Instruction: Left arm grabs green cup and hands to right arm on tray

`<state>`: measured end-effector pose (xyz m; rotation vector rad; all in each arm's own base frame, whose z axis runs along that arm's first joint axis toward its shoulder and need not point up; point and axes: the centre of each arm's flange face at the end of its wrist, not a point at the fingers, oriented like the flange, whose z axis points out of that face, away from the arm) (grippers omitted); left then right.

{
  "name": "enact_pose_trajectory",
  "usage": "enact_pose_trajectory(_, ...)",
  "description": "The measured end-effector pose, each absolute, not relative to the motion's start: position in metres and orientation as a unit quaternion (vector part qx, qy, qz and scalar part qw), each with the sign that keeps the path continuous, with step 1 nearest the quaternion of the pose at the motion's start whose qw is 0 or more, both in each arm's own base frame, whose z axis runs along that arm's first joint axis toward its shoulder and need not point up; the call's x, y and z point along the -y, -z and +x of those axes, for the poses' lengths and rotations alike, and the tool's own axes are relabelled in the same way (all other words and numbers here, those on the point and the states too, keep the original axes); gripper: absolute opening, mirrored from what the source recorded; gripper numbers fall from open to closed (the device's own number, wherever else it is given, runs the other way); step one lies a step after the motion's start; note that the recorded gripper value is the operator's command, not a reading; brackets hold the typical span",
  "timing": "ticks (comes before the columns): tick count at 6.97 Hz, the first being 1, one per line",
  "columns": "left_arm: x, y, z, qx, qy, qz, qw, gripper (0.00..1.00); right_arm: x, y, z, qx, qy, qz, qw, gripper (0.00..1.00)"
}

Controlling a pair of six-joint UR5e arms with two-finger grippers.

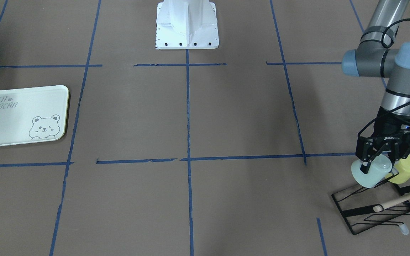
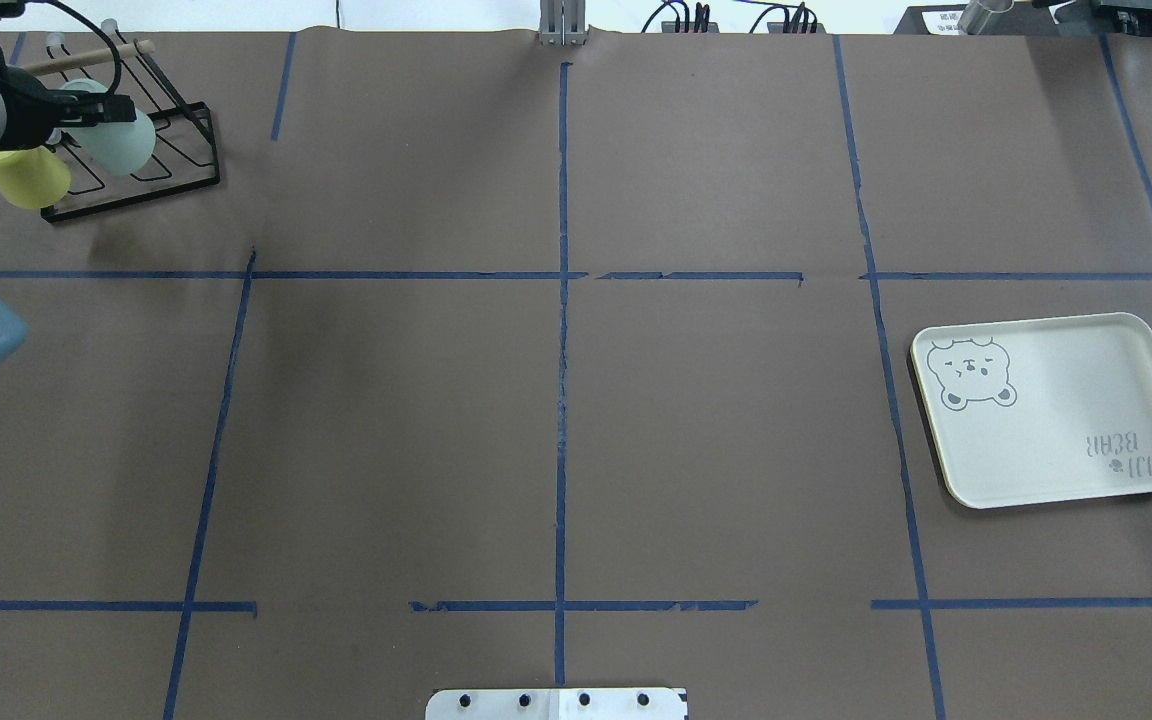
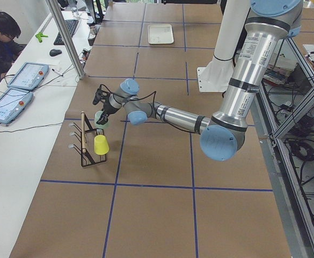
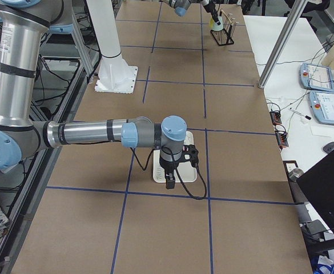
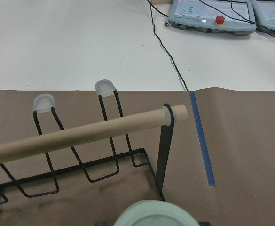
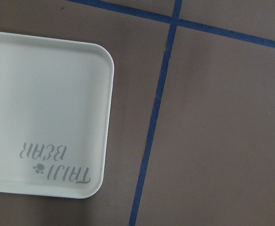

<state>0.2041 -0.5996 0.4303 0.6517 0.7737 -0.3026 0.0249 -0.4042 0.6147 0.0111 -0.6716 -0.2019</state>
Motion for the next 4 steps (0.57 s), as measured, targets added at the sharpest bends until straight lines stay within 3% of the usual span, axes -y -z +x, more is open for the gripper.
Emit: enact_pose_trajectory(4, 0.575, -0.353, 0.162, -0.365, 0.175, 0.312, 0.859, 0.45, 0.405, -0.603, 0.023, 0.339, 0.103, 0.016, 0.935, 1.00)
